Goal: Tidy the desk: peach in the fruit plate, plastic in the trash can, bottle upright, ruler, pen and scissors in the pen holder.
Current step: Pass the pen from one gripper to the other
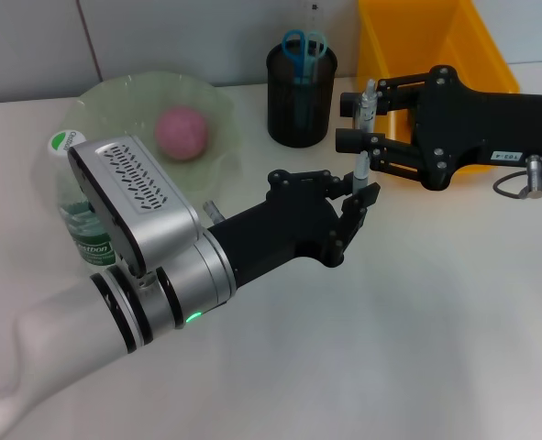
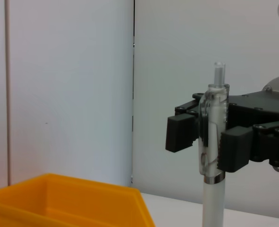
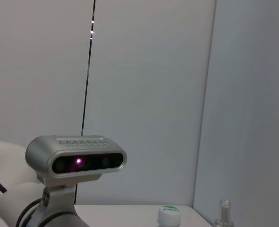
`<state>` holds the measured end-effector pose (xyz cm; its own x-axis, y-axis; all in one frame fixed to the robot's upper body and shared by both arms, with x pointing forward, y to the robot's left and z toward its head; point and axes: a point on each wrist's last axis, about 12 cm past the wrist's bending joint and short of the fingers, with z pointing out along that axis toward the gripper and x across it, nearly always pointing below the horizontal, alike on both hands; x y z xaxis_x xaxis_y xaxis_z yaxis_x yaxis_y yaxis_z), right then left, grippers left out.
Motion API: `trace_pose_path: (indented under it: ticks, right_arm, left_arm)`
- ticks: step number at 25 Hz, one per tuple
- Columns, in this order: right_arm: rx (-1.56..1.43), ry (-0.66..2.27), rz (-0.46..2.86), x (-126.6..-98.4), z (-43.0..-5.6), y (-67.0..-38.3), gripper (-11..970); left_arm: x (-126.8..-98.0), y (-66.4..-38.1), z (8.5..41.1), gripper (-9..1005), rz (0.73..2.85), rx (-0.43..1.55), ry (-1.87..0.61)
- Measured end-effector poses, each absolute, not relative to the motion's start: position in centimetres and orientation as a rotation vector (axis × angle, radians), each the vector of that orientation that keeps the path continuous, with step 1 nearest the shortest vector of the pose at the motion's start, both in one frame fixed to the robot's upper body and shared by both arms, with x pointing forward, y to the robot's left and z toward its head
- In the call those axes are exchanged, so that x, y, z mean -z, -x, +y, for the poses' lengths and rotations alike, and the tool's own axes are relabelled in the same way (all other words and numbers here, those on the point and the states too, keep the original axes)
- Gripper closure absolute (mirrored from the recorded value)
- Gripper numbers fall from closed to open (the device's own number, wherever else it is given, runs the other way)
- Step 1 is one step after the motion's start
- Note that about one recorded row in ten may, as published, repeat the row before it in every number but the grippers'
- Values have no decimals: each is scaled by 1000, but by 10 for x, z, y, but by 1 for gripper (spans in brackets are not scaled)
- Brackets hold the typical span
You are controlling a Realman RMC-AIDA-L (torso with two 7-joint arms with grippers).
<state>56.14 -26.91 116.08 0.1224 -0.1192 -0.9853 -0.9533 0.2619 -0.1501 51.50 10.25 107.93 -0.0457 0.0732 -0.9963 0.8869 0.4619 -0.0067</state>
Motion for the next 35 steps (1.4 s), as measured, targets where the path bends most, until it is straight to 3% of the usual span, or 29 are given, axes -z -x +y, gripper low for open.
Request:
trace_pose_path:
  ticks: [16, 22, 27, 35]
  right_arm:
    - [-847, 1116, 1298, -1160, -270, -562, 755]
    - [-852, 1113, 1300, -1160, -270, -562, 752]
    - [-860, 1108, 1304, -1159, -270, -561, 819]
    - [-858, 1101, 1309, -1159, -270, -562, 820]
  left_arm:
    - [-1080, -515, 105, 756, 1475, 826, -876]
    - [-1080, -515, 106, 752, 1474, 825, -874]
    - [-1080, -515, 106, 748, 1473, 823, -875]
    - [-1082, -518, 107, 742, 1481, 830, -843]
